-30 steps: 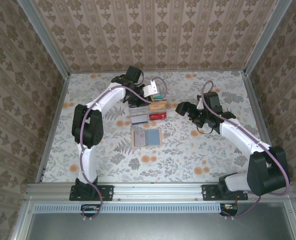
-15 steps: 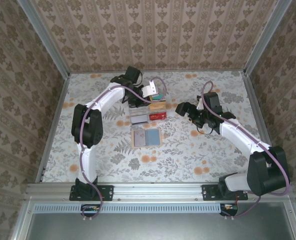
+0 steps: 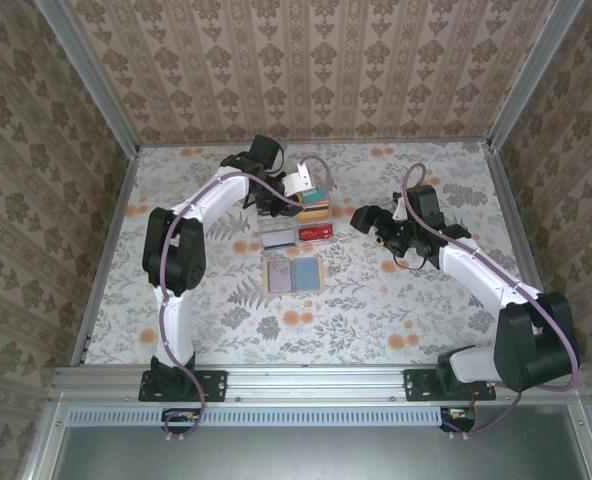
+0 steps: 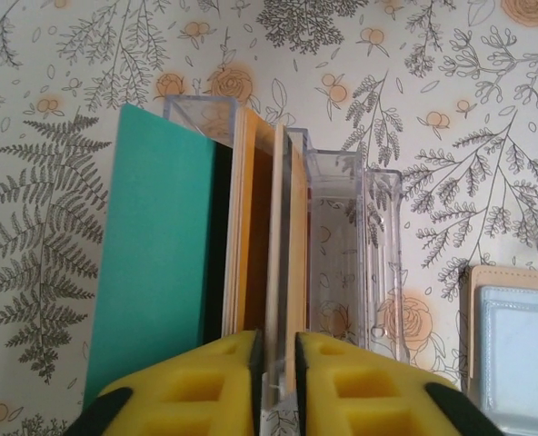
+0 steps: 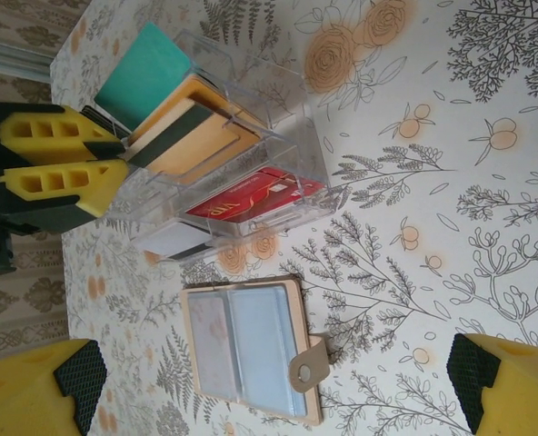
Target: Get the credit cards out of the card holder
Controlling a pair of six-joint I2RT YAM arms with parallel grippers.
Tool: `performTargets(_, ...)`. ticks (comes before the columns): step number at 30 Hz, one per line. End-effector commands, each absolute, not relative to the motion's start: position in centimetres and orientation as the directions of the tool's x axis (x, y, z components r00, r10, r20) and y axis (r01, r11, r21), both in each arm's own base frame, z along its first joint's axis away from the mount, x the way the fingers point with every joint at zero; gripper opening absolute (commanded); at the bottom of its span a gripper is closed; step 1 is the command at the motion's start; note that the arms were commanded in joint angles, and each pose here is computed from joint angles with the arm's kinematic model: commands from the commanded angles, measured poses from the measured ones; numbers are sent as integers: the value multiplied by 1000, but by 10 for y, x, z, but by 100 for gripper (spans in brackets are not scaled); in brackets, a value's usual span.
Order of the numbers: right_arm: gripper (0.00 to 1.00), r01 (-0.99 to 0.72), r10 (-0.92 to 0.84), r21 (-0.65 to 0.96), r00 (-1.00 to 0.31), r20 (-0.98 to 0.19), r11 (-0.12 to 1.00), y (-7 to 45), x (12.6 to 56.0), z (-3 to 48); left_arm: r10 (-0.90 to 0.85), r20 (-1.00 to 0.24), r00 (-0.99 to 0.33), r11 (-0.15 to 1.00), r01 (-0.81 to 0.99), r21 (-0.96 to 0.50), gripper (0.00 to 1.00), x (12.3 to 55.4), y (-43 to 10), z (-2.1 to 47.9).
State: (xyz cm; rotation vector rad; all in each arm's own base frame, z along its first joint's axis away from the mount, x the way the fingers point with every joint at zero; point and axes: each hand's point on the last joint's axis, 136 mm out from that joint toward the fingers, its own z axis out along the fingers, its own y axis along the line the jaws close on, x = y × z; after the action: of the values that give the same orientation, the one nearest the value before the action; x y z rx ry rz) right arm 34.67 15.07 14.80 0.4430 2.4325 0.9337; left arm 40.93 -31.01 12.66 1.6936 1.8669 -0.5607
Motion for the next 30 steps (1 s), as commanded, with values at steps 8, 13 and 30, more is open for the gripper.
performTargets(8, 100, 103, 451, 701, -828, -332, 706, 153, 343, 152, 699, -715, -27, 150, 983, 110, 31, 409, -309, 176)
performTargets(13, 100, 64, 391, 655, -844, -367, 753, 165, 340, 154, 622, -783, -15, 217, 964, 154, 39, 402, -307, 222)
performTargets(30, 80, -237, -69, 389, -914, -399, 890, 313, 293, 116, 260, -856, -446, 909, 412, 61, 76, 366, -139, 257)
